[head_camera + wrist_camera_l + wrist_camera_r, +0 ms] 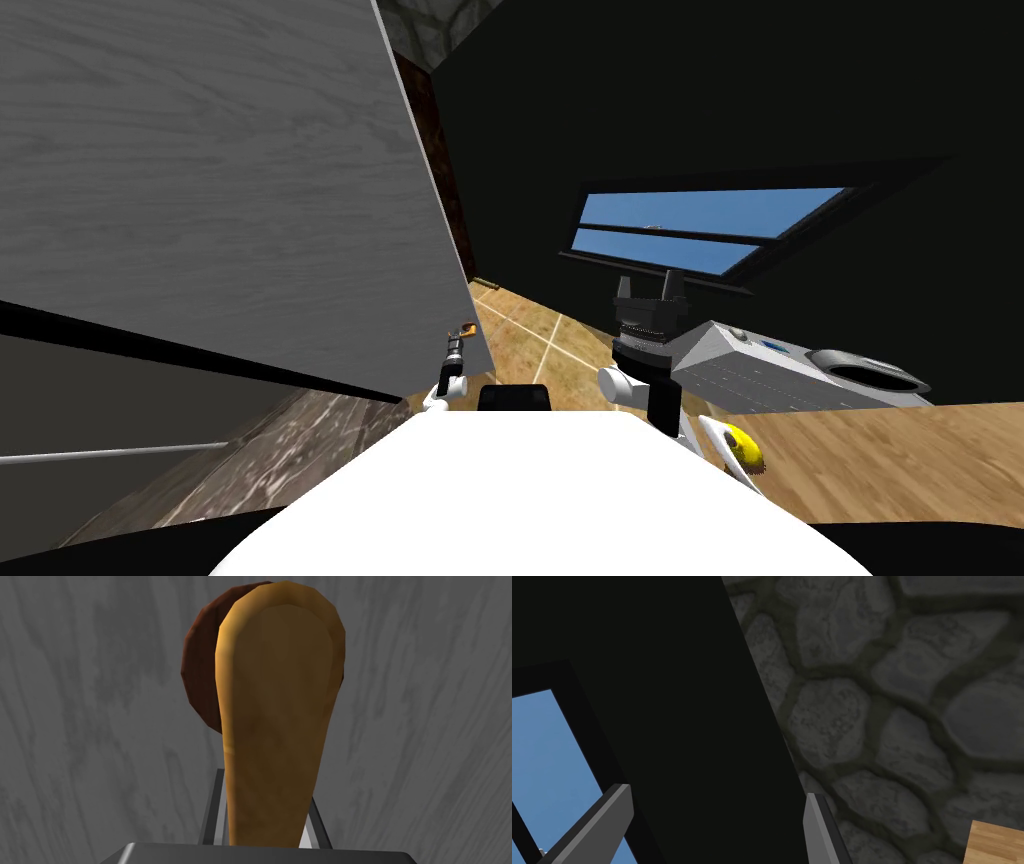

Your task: Push the door open

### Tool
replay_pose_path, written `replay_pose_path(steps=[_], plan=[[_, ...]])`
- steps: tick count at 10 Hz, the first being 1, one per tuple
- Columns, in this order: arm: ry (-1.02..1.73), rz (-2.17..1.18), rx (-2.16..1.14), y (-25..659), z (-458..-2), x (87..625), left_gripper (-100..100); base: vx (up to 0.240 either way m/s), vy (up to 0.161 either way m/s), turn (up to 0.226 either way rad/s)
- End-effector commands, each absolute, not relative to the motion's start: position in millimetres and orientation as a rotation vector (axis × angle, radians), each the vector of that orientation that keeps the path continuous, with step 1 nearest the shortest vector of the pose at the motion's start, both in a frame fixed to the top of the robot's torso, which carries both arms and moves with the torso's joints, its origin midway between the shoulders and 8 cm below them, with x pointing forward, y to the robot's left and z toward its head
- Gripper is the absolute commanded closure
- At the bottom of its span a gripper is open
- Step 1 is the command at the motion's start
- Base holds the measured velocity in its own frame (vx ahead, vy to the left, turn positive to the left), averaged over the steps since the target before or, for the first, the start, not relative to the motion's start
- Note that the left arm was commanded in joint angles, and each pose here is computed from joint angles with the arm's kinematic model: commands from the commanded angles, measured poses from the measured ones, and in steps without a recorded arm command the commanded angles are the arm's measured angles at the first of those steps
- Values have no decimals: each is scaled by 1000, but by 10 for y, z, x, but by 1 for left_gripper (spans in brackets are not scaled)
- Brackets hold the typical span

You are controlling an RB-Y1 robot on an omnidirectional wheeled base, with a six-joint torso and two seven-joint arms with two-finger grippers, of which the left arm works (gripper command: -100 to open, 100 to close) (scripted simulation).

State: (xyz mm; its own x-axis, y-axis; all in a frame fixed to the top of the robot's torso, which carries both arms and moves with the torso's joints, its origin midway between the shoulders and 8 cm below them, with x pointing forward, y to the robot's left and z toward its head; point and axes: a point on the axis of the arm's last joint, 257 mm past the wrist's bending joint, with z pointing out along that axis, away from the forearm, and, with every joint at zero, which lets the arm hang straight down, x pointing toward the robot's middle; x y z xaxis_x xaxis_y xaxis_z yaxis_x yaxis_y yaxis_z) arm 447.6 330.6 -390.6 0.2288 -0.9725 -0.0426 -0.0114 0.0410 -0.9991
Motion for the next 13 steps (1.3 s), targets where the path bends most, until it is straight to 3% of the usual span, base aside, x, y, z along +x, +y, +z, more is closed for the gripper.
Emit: replay_pose_path(steps=[1, 13], plan=[[1029, -980, -1286, 3495, -3863, 4457, 100, 197, -86, 76], [912, -884, -1365, 3965, -3911, 4249, 100, 158, -50, 61]])
